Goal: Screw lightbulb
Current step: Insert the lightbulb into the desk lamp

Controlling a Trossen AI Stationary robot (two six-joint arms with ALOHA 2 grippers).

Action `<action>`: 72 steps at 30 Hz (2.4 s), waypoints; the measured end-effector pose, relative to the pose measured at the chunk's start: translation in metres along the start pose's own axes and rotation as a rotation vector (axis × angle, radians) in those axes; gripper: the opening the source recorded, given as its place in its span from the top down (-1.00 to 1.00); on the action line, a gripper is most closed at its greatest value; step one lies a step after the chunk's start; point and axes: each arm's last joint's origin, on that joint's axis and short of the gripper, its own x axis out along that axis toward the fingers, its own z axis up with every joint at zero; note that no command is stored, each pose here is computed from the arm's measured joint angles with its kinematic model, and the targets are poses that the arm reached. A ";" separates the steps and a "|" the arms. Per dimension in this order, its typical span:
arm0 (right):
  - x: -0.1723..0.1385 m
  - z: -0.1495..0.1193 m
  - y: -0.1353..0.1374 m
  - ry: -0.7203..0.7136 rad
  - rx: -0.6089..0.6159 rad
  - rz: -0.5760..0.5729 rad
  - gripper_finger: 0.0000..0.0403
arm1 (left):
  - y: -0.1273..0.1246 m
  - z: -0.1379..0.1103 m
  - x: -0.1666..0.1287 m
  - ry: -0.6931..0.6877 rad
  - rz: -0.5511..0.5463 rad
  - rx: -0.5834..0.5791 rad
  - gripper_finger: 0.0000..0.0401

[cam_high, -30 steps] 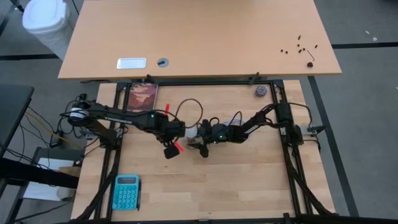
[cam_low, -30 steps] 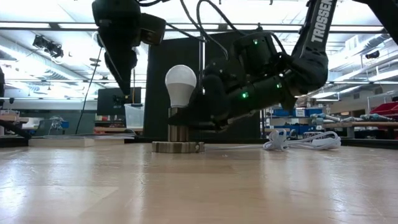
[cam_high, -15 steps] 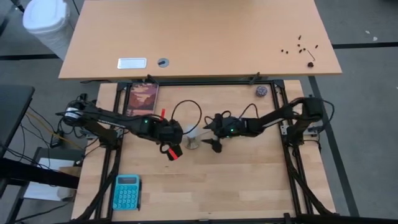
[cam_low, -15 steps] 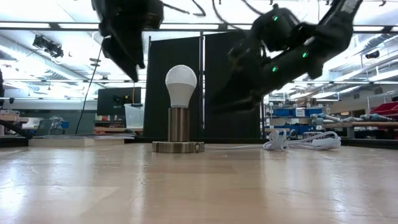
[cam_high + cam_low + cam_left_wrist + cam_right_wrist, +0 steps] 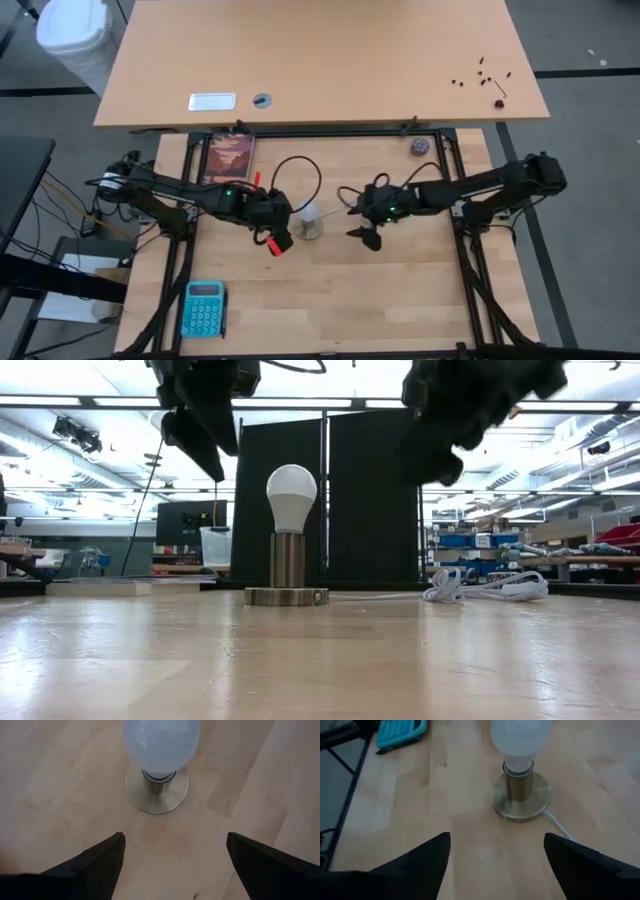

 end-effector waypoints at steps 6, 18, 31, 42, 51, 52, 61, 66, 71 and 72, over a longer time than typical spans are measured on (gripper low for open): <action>-0.011 0.038 0.016 0.050 0.138 -0.034 -0.57 | 0.004 -0.005 0.003 0.032 0.052 0.175 -0.75; 0.015 0.110 0.031 0.166 0.100 -0.079 -0.57 | 0.007 -0.036 0.012 -0.059 -0.058 0.180 -0.54; 0.036 0.133 0.036 0.194 0.126 -0.097 -0.57 | 0.033 -0.068 0.006 -0.274 -0.194 0.030 -0.48; 0.034 0.123 0.037 0.289 0.214 -0.106 -0.54 | 0.031 -0.069 0.018 -0.400 -0.185 0.146 -0.48; 0.032 0.130 0.005 0.340 0.186 -0.054 -0.54 | 0.034 -0.058 0.043 -0.391 -0.102 0.085 -0.48; 0.032 0.130 0.003 0.342 0.172 -0.045 -0.55 | 0.033 -0.056 0.046 -0.401 -0.109 0.072 -0.48; 0.029 0.133 -0.020 0.356 0.092 -0.049 -0.57 | 0.031 -0.060 0.093 -0.352 -0.124 0.115 -0.48; 0.028 0.132 -0.023 0.382 0.046 -0.030 -0.57 | 0.031 -0.062 0.112 -0.354 -0.116 0.111 -0.48; 0.028 0.131 -0.025 0.388 0.039 -0.029 -0.57 | 0.028 -0.059 0.124 -0.381 -0.134 0.103 -0.48; 0.027 0.131 -0.026 0.389 0.042 -0.032 -0.57 | 0.028 -0.060 0.125 -0.374 -0.144 0.106 -0.48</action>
